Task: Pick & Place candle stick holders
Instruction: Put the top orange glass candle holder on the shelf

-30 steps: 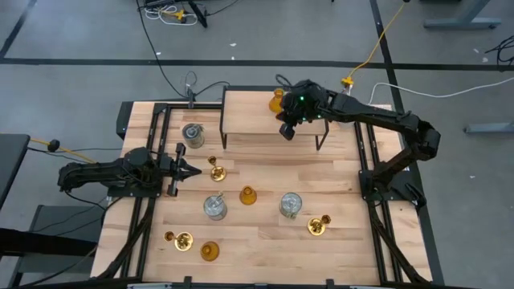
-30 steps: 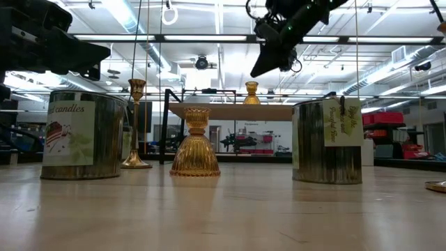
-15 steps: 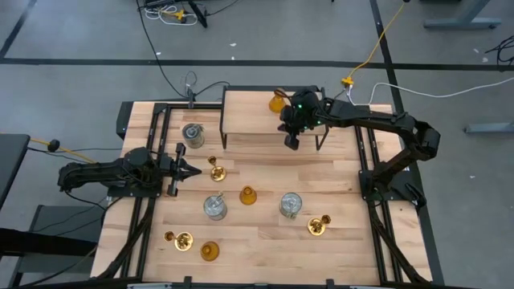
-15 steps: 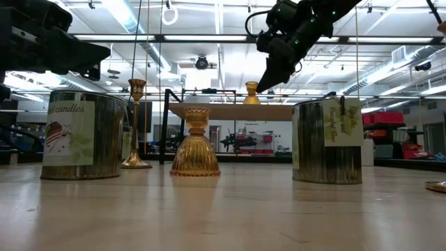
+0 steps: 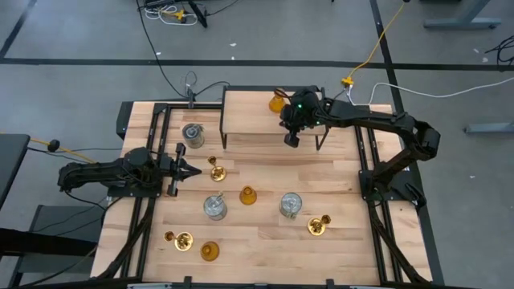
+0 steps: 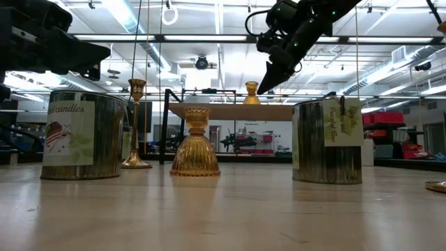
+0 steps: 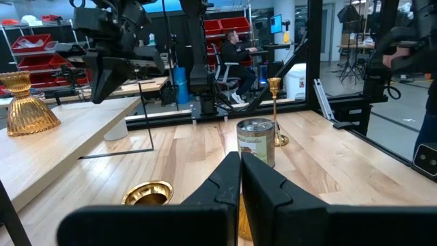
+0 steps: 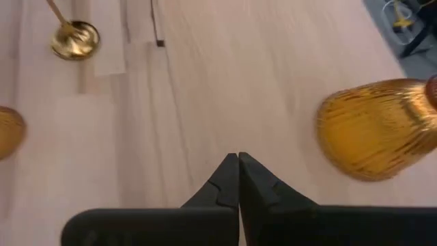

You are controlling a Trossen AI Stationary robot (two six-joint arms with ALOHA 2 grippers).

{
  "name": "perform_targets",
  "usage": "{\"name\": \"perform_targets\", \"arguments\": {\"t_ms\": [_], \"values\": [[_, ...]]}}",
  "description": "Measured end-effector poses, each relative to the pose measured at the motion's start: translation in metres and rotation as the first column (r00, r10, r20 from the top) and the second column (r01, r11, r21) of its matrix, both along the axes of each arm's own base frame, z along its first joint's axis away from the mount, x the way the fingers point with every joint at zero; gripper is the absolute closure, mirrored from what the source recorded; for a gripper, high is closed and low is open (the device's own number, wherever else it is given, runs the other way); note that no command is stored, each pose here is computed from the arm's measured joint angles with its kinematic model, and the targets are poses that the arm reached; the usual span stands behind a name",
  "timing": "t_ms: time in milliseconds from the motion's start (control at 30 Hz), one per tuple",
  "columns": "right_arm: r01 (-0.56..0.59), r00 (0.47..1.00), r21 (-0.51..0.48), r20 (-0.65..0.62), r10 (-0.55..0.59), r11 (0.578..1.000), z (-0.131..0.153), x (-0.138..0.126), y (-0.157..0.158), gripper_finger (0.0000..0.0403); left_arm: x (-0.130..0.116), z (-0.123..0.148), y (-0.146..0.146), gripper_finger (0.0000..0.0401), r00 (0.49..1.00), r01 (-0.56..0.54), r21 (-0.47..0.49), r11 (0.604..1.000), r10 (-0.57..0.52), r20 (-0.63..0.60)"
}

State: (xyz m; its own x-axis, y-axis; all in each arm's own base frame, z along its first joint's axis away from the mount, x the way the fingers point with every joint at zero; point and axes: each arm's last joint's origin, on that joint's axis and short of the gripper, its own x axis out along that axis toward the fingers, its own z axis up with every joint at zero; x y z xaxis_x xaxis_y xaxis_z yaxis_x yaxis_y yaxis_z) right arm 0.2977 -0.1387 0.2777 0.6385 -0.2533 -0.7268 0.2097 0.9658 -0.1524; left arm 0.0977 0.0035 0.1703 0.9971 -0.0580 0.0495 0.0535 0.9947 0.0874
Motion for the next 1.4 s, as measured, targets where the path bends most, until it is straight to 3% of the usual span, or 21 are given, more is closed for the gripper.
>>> {"name": "perform_targets", "arguments": {"t_ms": [300, 700, 1400], "values": [[-0.014, 1.0, -0.094, 0.014, 0.015, 0.995, -0.009, 0.014, -0.008, 0.0401, 0.0, 0.0, 0.0, 0.0383, 1.0, 0.0, 0.0, 1.0, 0.0, 0.0], [0.122, 0.991, -0.192, -0.028, -0.129, 0.974, -0.012, 0.01, -0.021, 0.0401, 0.0, 0.0, 0.0, 0.0383, 1.0, 0.0, 0.0, 1.0, 0.0, 0.0], [0.156, 0.985, -0.264, -0.026, -0.168, 0.952, -0.019, 0.016, -0.031, 0.0401, 0.0, 0.0, 0.0, 0.0383, 1.0, 0.0, 0.0, 1.0, 0.0, 0.0]]}}
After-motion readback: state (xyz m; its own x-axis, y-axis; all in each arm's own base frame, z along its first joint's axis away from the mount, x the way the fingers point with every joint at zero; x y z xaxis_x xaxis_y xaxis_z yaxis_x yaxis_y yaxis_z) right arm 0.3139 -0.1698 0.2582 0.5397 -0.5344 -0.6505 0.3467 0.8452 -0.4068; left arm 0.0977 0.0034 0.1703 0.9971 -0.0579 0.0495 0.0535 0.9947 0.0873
